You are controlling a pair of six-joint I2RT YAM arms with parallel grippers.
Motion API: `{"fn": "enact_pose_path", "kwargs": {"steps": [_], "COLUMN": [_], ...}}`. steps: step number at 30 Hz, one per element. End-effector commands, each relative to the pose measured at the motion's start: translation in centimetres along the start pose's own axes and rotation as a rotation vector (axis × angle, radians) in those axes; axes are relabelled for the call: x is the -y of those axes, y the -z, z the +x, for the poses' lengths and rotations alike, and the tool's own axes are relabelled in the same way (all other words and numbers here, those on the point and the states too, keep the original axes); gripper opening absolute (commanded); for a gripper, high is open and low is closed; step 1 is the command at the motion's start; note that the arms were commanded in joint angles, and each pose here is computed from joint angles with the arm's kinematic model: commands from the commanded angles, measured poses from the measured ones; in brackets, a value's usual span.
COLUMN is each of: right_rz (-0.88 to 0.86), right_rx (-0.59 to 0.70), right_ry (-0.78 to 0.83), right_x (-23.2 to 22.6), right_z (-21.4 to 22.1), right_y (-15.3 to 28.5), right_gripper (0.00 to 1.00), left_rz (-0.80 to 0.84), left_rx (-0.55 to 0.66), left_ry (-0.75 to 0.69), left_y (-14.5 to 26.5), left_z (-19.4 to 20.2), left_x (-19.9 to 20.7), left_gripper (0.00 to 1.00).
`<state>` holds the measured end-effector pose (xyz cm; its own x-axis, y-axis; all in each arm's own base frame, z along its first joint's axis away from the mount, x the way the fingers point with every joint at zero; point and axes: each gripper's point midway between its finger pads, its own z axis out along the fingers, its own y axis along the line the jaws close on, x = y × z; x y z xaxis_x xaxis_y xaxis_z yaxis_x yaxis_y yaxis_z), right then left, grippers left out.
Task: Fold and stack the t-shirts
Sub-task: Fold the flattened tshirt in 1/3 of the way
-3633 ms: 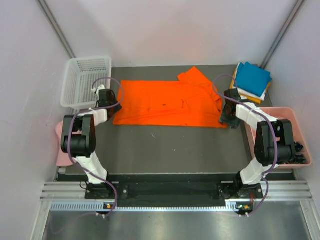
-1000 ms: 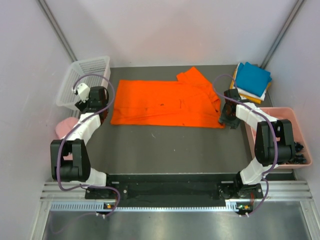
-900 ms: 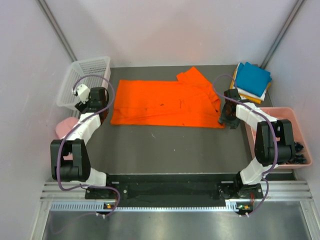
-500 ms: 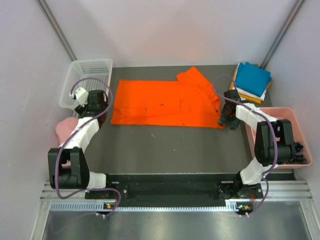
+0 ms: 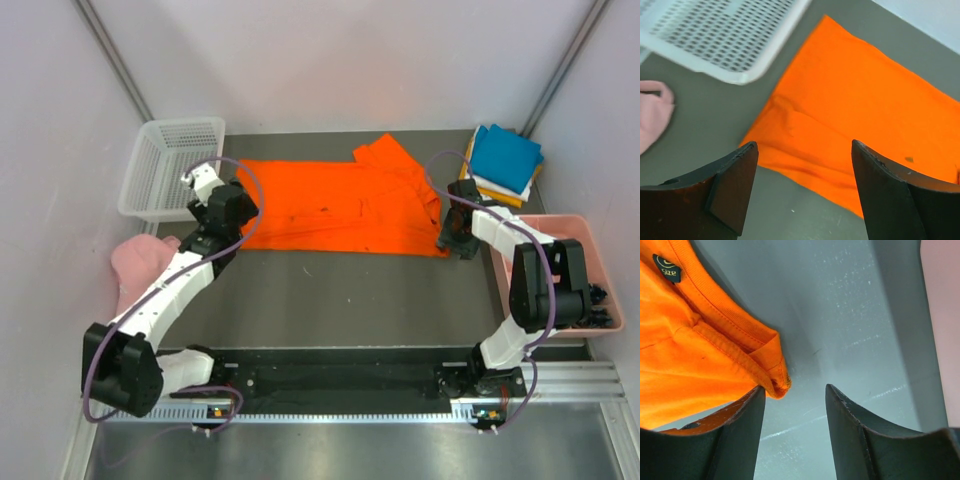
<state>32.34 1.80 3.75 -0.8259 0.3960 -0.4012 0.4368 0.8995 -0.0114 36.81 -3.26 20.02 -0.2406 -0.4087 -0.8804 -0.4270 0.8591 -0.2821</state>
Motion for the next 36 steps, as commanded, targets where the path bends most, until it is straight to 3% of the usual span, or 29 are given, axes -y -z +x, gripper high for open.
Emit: {"fn": "enact_pose_path", "kwargs": {"steps": [1,8,13,22,36], "right_rz": [-0.022,-0.05,-0.078,-0.104,-0.102], "right_rx": [0.073,0.079,0.081,0.045,0.029], "right_ry": [-0.023,-0.015,-0.013,-0.016,-0.05], "right_x": [0.5,0.6,0.4,-0.4,-1.4], "right_z": [-1.5,-1.2,-0.9,0.1,-0.4], "right_y": [1.8,3.2,3.5,1.9,-0.2], "right_gripper": [0.52,0.53,0.54,0.54,0.54], "left_rz": [0.136,0.143,0.115,-0.004,-0.1], "left_rx": [-0.031,-0.14,-0.177,-0.155,-0.089], "left_ry": [-0.085,-0.214,-0.251,-0.269,-0.235], "left_y": [-0.1,-0.6,-0.2,0.5,-0.1], "left_z": [1.5,7.3,8.8,8.9,7.0], "left_x": [4.0,4.2,2.5,-1.1,-3.4], "left_gripper": [0.8,0.8,0.8,0.82,0.84]}}
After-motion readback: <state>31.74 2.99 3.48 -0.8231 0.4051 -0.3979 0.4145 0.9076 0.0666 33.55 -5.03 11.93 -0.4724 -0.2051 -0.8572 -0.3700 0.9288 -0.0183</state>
